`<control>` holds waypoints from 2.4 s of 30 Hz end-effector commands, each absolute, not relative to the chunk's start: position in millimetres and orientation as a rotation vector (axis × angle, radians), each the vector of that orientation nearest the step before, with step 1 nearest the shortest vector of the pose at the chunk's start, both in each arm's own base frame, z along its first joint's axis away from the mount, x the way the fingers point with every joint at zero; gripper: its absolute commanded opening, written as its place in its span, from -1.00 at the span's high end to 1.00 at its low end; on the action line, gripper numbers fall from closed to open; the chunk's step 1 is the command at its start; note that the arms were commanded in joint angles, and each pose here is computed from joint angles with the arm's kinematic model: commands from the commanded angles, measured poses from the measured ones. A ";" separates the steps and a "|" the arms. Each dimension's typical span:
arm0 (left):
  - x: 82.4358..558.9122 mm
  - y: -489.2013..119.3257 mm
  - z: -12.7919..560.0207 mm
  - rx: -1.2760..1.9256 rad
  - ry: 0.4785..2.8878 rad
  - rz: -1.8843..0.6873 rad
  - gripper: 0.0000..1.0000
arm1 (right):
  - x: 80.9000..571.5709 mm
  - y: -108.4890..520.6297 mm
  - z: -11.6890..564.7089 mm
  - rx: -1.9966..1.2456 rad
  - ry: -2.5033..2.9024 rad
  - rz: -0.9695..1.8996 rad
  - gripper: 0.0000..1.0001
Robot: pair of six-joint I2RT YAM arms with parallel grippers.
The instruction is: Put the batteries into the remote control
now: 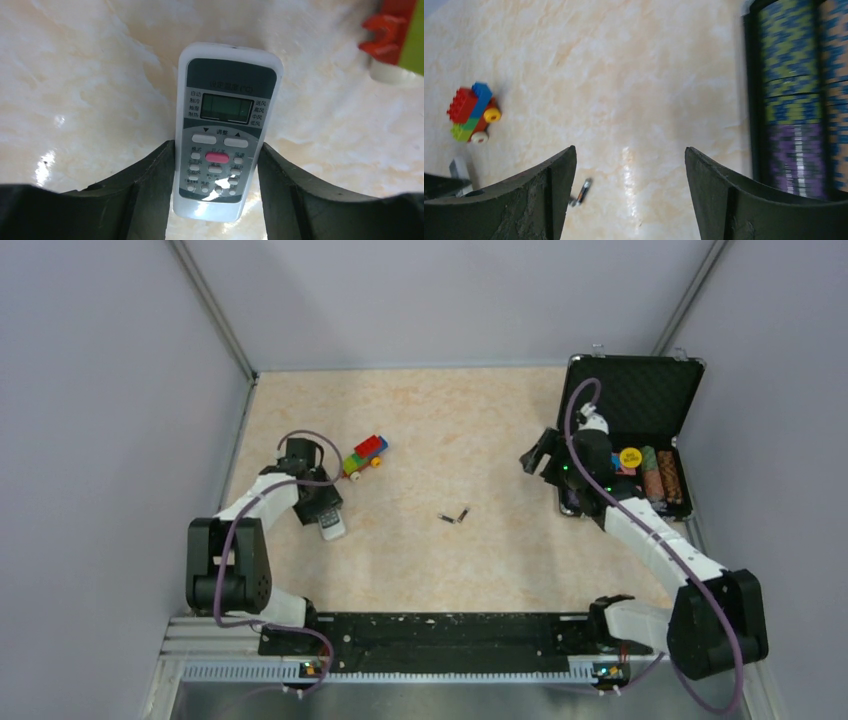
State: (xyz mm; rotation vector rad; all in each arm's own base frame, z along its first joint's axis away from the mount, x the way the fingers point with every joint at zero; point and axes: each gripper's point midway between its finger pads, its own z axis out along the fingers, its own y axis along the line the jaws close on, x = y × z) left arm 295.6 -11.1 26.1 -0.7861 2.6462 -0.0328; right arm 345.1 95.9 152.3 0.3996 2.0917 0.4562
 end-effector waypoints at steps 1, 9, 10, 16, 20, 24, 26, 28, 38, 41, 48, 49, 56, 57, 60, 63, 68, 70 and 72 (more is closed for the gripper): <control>313.8 -48.7 80.2 -0.667 2.466 -0.344 0.43 | 344.4 158.1 167.7 0.235 2.105 0.624 -0.56; 314.6 -115.1 228.6 -0.205 1.988 -0.831 0.59 | 322.1 282.3 239.6 -0.132 1.985 1.044 -0.63; 310.5 -121.1 246.9 -0.163 1.937 -0.875 0.59 | 316.1 296.6 253.4 -0.169 1.949 1.114 -0.66; 291.1 -154.0 328.8 0.033 1.756 -1.135 0.67 | 272.2 374.1 333.7 -0.416 1.733 1.467 -0.78; 279.1 -168.5 371.7 0.121 1.666 -1.280 0.72 | 258.0 396.4 361.1 -0.451 1.640 1.587 -0.84; 268.3 -176.7 404.1 0.177 1.590 -1.388 0.77 | 242.8 404.8 374.6 -0.509 1.565 1.678 -0.86; 262.6 -179.3 414.5 0.184 1.562 -1.441 0.78 | 227.3 409.6 383.0 -0.600 1.508 1.727 -0.86; 258.3 -181.1 421.2 0.181 1.543 -1.481 0.80 | 215.1 414.4 388.0 -0.668 1.473 1.763 -0.85; 242.0 -188.1 431.0 0.244 1.504 -1.536 0.88 | 220.1 427.8 388.8 -0.601 1.498 1.815 -0.63; 239.7 -189.2 428.0 0.256 1.501 -1.533 0.88 | 220.5 427.3 392.1 -0.575 1.468 1.838 -0.56; 239.7 -189.6 421.5 0.253 1.506 -1.531 0.87 | 219.6 427.1 391.2 -0.579 1.445 1.846 -0.11; 240.2 -189.8 420.6 0.251 1.508 -1.531 0.85 | 219.6 426.9 391.1 -0.580 1.443 1.847 0.01; 248.9 -188.5 415.0 0.227 1.546 -1.491 -0.21 | 230.1 429.5 374.5 -0.570 1.528 1.761 0.58; 253.0 -187.0 411.5 0.212 1.569 -1.460 -0.35 | 234.1 430.0 370.3 -0.570 1.553 1.718 0.59; 269.3 -176.7 395.7 0.172 1.633 -1.291 -0.61 | 246.5 427.3 345.4 -0.618 1.634 1.545 0.59; 280.6 -167.6 376.3 0.145 1.692 -1.173 -0.68 | 256.1 421.6 318.1 -0.702 1.697 1.327 0.59; 285.7 -161.4 354.8 0.115 1.788 -1.105 -0.68 | 268.1 409.6 289.0 -0.745 1.759 1.062 0.59; 289.2 -160.9 346.7 0.084 1.820 -1.108 -0.66 | 270.5 406.6 279.5 -0.769 1.781 0.959 0.58; 296.5 -157.4 334.1 0.017 1.859 -1.093 -0.64 | 275.1 405.3 274.9 -0.779 1.780 0.861 0.58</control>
